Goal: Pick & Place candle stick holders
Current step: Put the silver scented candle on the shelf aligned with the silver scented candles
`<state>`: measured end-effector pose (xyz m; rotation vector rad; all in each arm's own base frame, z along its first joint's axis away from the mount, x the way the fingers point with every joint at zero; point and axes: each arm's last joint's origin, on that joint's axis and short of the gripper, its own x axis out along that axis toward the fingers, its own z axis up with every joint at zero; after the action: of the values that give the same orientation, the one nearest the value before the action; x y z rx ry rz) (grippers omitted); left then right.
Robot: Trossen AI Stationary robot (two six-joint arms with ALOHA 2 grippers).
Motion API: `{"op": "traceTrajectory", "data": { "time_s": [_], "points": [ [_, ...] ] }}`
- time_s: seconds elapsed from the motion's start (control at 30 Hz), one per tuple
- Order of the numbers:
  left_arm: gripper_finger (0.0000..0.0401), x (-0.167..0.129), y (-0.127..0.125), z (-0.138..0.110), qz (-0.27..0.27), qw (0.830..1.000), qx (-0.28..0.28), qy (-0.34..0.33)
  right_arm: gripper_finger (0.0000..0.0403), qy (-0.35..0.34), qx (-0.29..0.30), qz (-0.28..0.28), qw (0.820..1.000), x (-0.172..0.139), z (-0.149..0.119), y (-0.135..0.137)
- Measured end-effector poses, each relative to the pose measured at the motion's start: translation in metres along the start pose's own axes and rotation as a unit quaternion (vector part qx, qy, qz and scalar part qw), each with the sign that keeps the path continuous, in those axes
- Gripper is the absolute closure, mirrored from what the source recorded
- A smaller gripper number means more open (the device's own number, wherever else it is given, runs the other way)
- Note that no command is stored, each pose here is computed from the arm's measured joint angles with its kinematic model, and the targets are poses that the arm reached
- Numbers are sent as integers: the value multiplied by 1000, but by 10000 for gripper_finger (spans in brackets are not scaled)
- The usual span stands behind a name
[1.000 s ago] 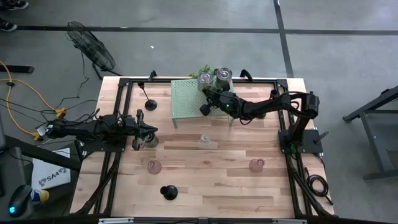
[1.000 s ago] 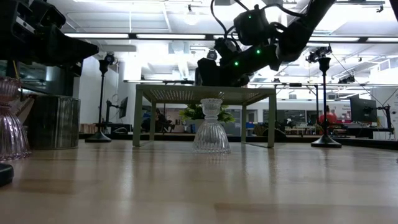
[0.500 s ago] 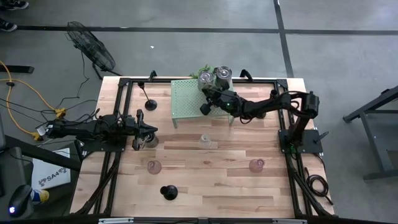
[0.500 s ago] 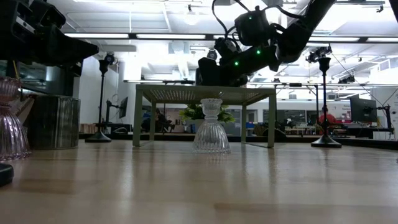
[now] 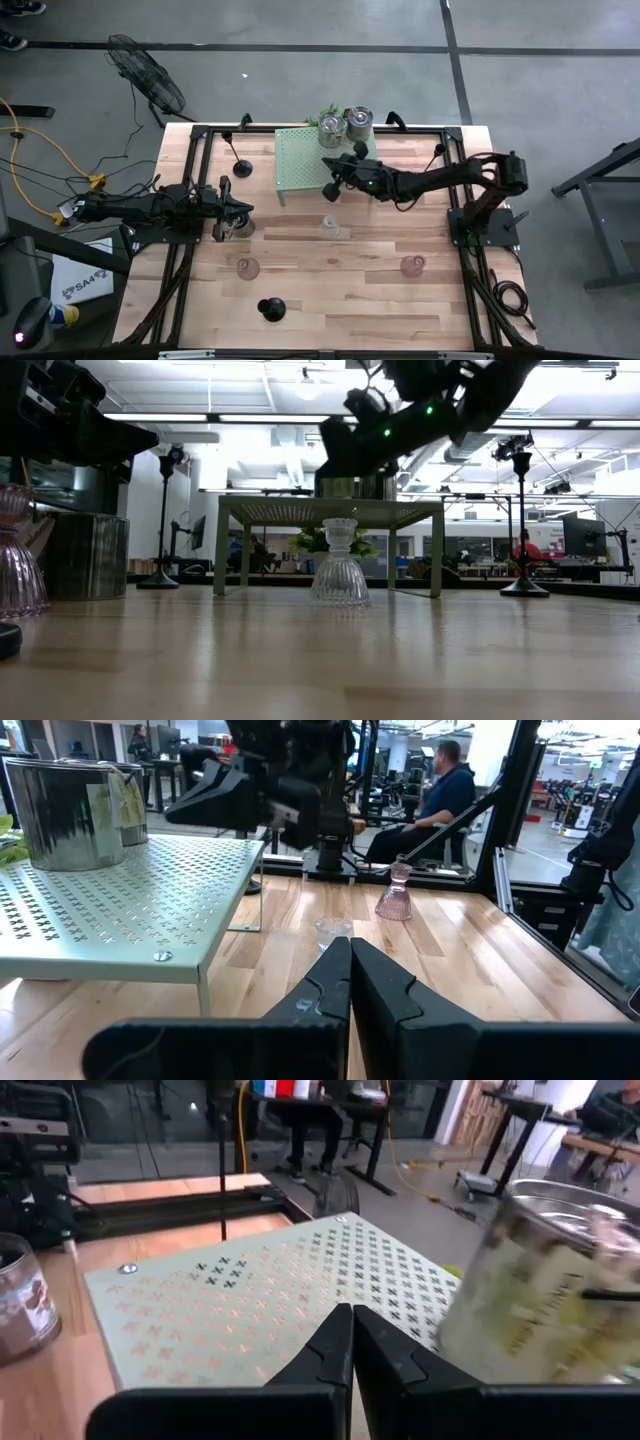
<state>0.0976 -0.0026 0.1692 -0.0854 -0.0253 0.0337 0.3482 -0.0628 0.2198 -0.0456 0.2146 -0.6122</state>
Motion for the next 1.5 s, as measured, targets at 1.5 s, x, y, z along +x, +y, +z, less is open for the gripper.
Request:
{"op": "traceTrajectory", "data": {
  "time_s": [1.5],
  "points": [
    [401, 0, 0, 0, 0, 1000, 0, 0, 400, 170, 4, 225, 959, -141, -53, -27]
  ]
}}
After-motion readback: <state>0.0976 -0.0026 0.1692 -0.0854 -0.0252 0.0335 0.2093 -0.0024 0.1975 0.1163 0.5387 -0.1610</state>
